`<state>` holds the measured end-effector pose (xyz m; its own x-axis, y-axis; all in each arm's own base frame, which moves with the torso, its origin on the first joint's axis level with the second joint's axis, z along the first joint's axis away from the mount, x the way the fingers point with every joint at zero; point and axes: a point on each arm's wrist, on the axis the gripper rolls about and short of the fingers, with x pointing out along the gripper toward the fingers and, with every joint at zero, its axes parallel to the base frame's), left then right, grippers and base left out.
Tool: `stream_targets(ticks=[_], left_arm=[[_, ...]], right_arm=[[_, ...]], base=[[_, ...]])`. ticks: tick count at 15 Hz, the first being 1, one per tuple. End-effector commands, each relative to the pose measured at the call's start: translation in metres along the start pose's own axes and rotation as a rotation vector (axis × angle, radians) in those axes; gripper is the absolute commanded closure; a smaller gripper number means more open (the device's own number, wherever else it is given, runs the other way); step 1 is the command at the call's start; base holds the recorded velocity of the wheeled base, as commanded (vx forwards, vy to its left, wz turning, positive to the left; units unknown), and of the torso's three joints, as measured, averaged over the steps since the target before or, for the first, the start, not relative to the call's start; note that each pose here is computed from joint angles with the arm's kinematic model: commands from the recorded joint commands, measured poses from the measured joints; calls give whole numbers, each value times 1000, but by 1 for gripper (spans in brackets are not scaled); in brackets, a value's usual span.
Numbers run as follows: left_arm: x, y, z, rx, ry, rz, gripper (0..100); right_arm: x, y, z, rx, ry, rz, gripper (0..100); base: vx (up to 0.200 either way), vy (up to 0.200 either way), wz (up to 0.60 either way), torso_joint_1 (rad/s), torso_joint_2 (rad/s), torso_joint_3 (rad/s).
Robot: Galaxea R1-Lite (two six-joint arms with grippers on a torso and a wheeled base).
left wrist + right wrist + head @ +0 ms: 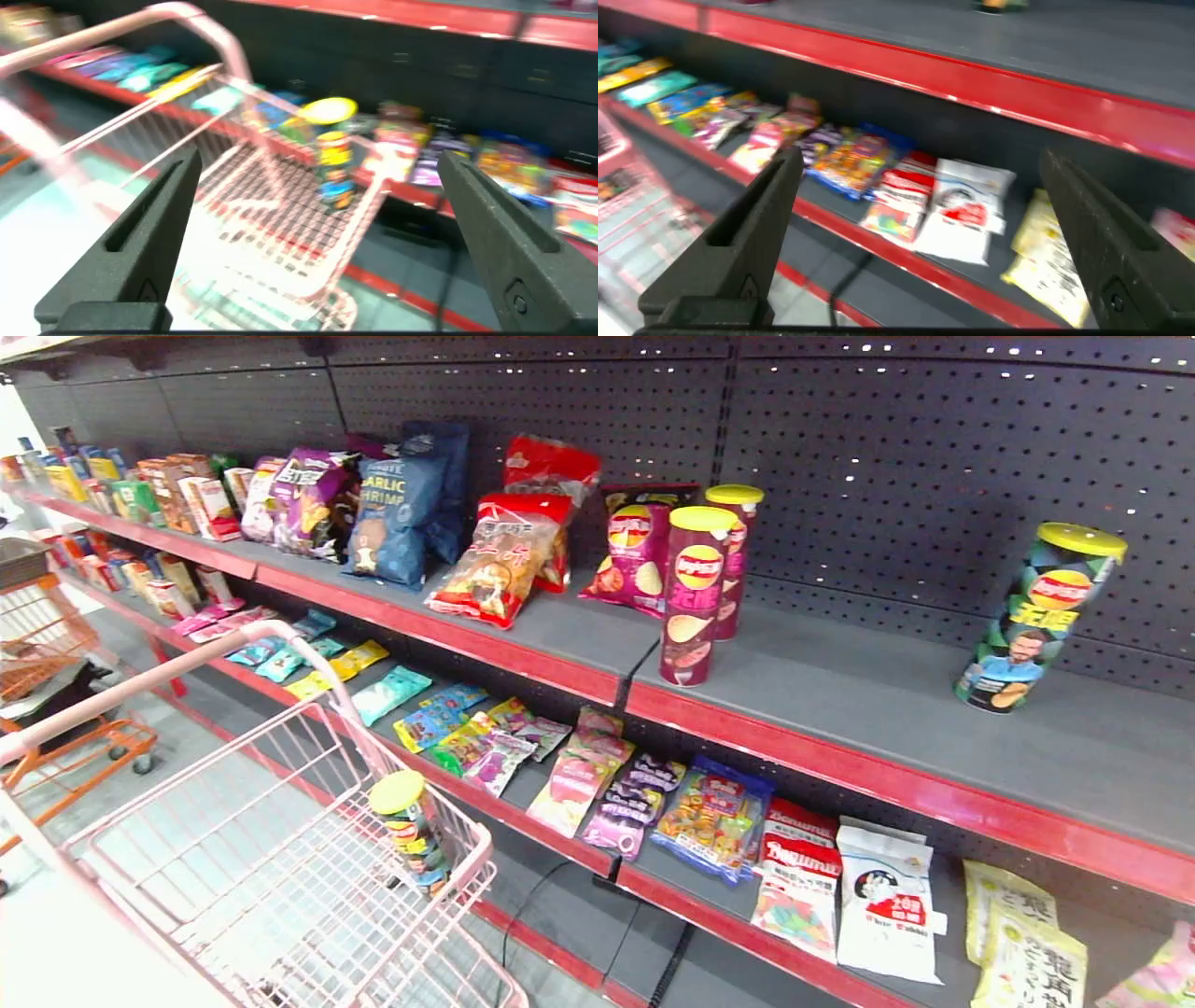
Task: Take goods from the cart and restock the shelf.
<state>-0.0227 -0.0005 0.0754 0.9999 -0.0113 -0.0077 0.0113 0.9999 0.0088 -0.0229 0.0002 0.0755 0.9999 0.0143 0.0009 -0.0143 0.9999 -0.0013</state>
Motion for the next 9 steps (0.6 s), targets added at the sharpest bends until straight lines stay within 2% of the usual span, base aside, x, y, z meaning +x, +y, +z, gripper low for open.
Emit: stream_targets(ticks=[1, 2, 5, 9], left_arm=[[0, 0, 0, -1, 2, 1, 0], [0, 0, 0, 0, 2, 1, 0], [0, 0, 0, 0, 2, 1, 0], [0, 0, 0, 0, 2, 1, 0]], right_arm=[[0, 0, 0, 1, 1, 1, 0], [0, 0, 0, 1, 1, 1, 0], [0, 0, 0, 3, 1, 1, 0], [0, 0, 0, 3, 1, 1, 0]], base=[[0, 0, 600, 2, 7, 2], [0, 0, 600, 2, -2, 2], [0, 0, 0, -7, 20, 15], [0, 0, 0, -135, 344, 188]])
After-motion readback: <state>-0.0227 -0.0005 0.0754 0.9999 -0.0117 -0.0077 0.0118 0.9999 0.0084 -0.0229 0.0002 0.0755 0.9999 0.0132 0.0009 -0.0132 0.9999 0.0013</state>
